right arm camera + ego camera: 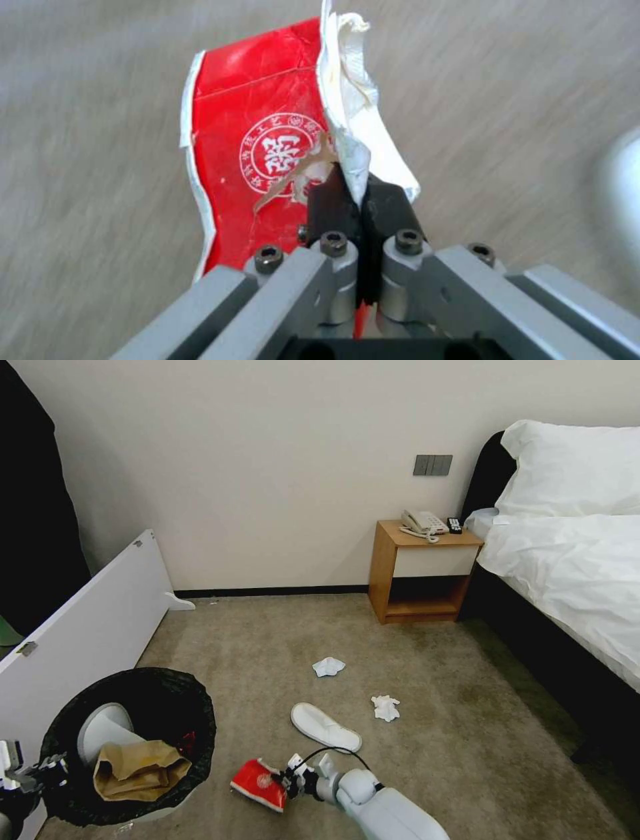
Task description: Pick up the trash bin, then pick up the garbage from the floor and place it into the trash bin.
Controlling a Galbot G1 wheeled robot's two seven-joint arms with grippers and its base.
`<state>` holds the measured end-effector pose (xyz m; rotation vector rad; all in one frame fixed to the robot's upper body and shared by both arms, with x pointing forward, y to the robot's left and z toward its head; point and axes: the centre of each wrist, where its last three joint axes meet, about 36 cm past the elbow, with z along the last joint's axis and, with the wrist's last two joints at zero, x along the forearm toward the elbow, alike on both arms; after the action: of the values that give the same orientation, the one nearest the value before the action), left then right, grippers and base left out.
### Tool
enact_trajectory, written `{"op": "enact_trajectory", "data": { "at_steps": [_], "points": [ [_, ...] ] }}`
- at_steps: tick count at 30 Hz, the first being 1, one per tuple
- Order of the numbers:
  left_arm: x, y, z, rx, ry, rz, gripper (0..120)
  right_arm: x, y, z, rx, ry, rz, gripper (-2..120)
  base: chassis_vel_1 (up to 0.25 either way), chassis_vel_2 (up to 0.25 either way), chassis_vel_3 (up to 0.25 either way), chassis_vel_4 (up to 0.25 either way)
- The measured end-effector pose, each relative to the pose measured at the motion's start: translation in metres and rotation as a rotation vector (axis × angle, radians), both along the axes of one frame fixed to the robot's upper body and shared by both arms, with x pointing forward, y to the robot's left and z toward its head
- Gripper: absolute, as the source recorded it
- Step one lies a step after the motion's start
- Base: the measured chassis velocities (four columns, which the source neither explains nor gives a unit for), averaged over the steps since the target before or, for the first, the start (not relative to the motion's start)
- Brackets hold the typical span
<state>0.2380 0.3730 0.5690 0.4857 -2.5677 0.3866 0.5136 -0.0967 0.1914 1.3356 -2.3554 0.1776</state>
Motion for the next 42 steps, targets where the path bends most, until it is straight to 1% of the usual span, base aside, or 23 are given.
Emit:
{"op": "enact_trajectory", "data": {
  "at_steps": [2, 4, 6, 7, 8, 10, 11, 13, 16, 18, 19, 21, 22, 24, 25, 27, 34, 35, 36, 37, 39, 41, 42],
  "points": [
    [0.001, 0.0, 0.0, -0.003, 0.001, -0.006, 3, 0.003, -0.003, 0.006, 0.017, -0.017, -0.013, 0, 0.0, 0.0, 0.0, 0.0],
    [0.008, -0.001, -0.001, -0.008, 0.004, -0.031, 3, 0.011, -0.023, 0.04, 0.096, -0.104, -0.08, 0, 0.0, 0.0, 0.0, 0.0],
    [0.01, -0.002, -0.001, -0.009, 0.006, -0.04, 3, 0.011, -0.03, 0.049, 0.12, -0.126, -0.102, 0, 0.0, 0.0, 0.0, 0.0],
    [0.013, -0.003, -0.003, -0.013, 0.014, -0.059, 3, 0.008, -0.039, 0.065, 0.161, -0.159, -0.132, 0, 0.0, 0.0, 0.0, 0.0],
    [0.013, -0.003, -0.003, -0.013, 0.014, -0.059, 3, 0.008, -0.039, 0.065, 0.161, -0.159, -0.132, 0, 0.0, 0.0, 0.0, 0.0],
    [0.019, -0.005, -0.008, -0.021, 0.027, -0.087, 3, -0.004, -0.053, 0.101, 0.255, -0.214, -0.171, 0, 0.0, 0.0, 0.0, 0.0],
    [0.019, -0.005, -0.008, -0.021, 0.027, -0.087, 3, -0.004, -0.053, 0.101, 0.255, -0.214, -0.171, 0, 0.0, 0.0, 0.0, 0.0],
    [0.025, -0.008, -0.012, -0.03, 0.035, -0.114, 3, -0.018, -0.068, 0.131, 0.328, -0.255, -0.202, 0, 0.0, 0.0, 0.0, 0.0],
    [0.028, -0.009, -0.013, -0.033, 0.037, -0.126, 3, -0.021, -0.076, 0.146, 0.358, -0.276, -0.216, 0, 0.0, 0.0, 0.0, 0.0],
    [0.029, -0.011, -0.015, -0.033, 0.046, -0.14, 3, -0.021, -0.086, 0.184, 0.424, -0.339, -0.222, 0, 0.0, 0.0, 0.0, 0.0],
    [0.029, -0.011, -0.015, -0.033, 0.046, -0.14, 3, -0.021, -0.086, 0.184, 0.424, -0.339, -0.222, 0, 0.0, 0.0, 0.0, 0.0],
    [0.03, -0.013, -0.016, -0.031, 0.05, -0.153, 3, -0.019, -0.09, 0.21, 0.476, -0.376, -0.222, 0, 0.0, 0.0, 0.0, 0.0],
    [0.03, -0.013, -0.016, -0.031, 0.05, -0.153, 3, -0.019, -0.09, 0.21, 0.476, -0.376, -0.222, 0, 0.0, 0.0, 0.0, 0.0],
    [0.036, -0.019, -0.019, -0.022, 0.064, -0.188, 3, -0.023, -0.091, 0.26, 0.578, -0.417, -0.196, 0, 0.0, 0.0, 0.0, 0.0],
    [0.036, -0.019, -0.019, -0.022, 0.064, -0.188, 3, -0.023, -0.091, 0.26, 0.578, -0.417, -0.196, 0, 0.0, 0.0, 0.0, 0.0],
    [0.04, -0.022, -0.021, -0.012, 0.078, -0.214, 3, -0.027, -0.087, 0.287, 0.627, -0.429, -0.149, 0, 0.0, 0.0, 0.0, 0.0],
    [0.044, -0.029, -0.024, -0.007, 0.096, -0.258, 3, -0.033, -0.062, 0.318, 0.723, -0.414, -0.03, 0, 0.0, 0.0, 0.0, 0.0],
    [0.044, -0.031, -0.025, -0.006, 0.099, -0.264, 3, -0.033, -0.056, 0.321, 0.735, -0.414, -0.004, 0, 0.0, 0.0, 0.0, 0.0],
    [0.044, -0.033, -0.026, -0.002, 0.106, -0.275, 3, -0.033, -0.04, 0.329, 0.765, -0.417, 0.061, 0, 0.0, 0.0, 0.0, 0.0],
    [0.044, -0.033, -0.026, -0.002, 0.106, -0.275, 3, -0.033, -0.04, 0.329, 0.765, -0.417, 0.061, 0, 0.0, 0.0, 0.0, 0.0],
    [0.044, -0.035, -0.026, 0.0, 0.11, -0.281, 3, -0.035, -0.029, 0.335, 0.79, -0.411, 0.109, 0, 0.0, 0.0, 0.0, 0.0],
    [0.043, -0.037, -0.027, 0.0, 0.112, -0.288, 3, -0.041, -0.009, 0.344, 0.819, -0.391, 0.197, 0, 0.0, 0.0, 0.0, 0.0],
    [0.043, -0.037, -0.027, 0.0, 0.112, -0.288, 3, -0.041, -0.009, 0.344, 0.819, -0.391, 0.197, 0, 0.0, 0.0, 0.0, 0.0]
  ]
}}
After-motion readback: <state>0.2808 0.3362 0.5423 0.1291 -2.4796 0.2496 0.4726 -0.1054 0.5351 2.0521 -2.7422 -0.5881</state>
